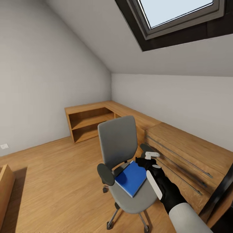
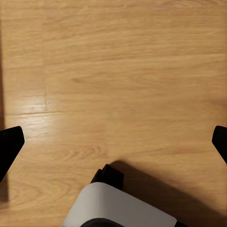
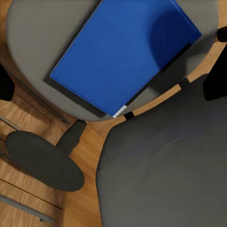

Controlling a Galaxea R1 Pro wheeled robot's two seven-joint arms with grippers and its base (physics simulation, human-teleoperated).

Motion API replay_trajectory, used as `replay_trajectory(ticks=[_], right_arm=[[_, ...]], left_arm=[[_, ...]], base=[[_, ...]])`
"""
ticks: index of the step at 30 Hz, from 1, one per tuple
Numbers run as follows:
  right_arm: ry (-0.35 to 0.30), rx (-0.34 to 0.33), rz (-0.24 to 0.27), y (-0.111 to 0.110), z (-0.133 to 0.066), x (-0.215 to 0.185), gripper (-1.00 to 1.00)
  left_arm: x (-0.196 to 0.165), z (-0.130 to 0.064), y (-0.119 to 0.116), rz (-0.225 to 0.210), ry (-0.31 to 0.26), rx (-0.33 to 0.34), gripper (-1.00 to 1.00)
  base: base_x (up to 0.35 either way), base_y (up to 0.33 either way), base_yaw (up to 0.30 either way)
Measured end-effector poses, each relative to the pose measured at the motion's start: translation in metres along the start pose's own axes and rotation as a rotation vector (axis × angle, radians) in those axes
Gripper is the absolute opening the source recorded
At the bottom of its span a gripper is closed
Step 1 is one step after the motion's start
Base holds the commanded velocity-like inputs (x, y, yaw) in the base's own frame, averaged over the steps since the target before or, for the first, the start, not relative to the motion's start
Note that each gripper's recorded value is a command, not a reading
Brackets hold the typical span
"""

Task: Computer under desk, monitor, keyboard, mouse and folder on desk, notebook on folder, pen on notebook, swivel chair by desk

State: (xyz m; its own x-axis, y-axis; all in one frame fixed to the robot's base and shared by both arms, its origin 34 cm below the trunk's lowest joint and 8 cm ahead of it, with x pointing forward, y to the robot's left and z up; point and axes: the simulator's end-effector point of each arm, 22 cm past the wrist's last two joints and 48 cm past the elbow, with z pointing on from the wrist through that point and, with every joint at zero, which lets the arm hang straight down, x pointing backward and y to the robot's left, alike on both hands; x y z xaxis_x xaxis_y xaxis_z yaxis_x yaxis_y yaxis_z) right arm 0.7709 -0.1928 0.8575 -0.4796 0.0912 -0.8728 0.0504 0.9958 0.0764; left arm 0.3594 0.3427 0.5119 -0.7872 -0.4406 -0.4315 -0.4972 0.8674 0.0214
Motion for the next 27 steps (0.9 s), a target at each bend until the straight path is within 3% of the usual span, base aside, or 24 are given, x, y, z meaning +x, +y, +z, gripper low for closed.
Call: replay_trajectory(ticks=[14, 15, 20, 23, 27], right_arm=[[-0.063, 0.007, 0.009, -0.005, 0.002, -0.008, 1.0], [-0.034, 0.019, 0.006, -0.01, 0.007, 0.008, 1.0], [0.034, 0.044, -0.002, -0.019, 0.015, 0.047, 1.0], [0.053, 0.07, -0.003, -0.028, 0.025, 0.067, 1.0], [0.025, 0.085, -0.005, -0.027, 0.041, 0.043, 1.0]], left_arm=[[-0.019, 0.0, -0.006, -0.01, -0.034, 0.016, 1.0], [-0.059, -0.003, -0.017, -0.013, -0.095, 0.045, 1.0], [-0.085, -0.012, -0.04, 0.005, -0.059, 0.098, 1.0], [-0.12, -0.028, -0.061, 0.021, -0.065, 0.146, 1.0], [-0.174, -0.058, -0.081, 0.02, -0.102, 0.205, 1.0]], base=[[0.0, 0.0, 0.005], [0.0, 0.0, 0.0], [0.0, 0.0, 0.0], [0.0, 0.0, 0.0], [0.0, 0.0, 0.0]])
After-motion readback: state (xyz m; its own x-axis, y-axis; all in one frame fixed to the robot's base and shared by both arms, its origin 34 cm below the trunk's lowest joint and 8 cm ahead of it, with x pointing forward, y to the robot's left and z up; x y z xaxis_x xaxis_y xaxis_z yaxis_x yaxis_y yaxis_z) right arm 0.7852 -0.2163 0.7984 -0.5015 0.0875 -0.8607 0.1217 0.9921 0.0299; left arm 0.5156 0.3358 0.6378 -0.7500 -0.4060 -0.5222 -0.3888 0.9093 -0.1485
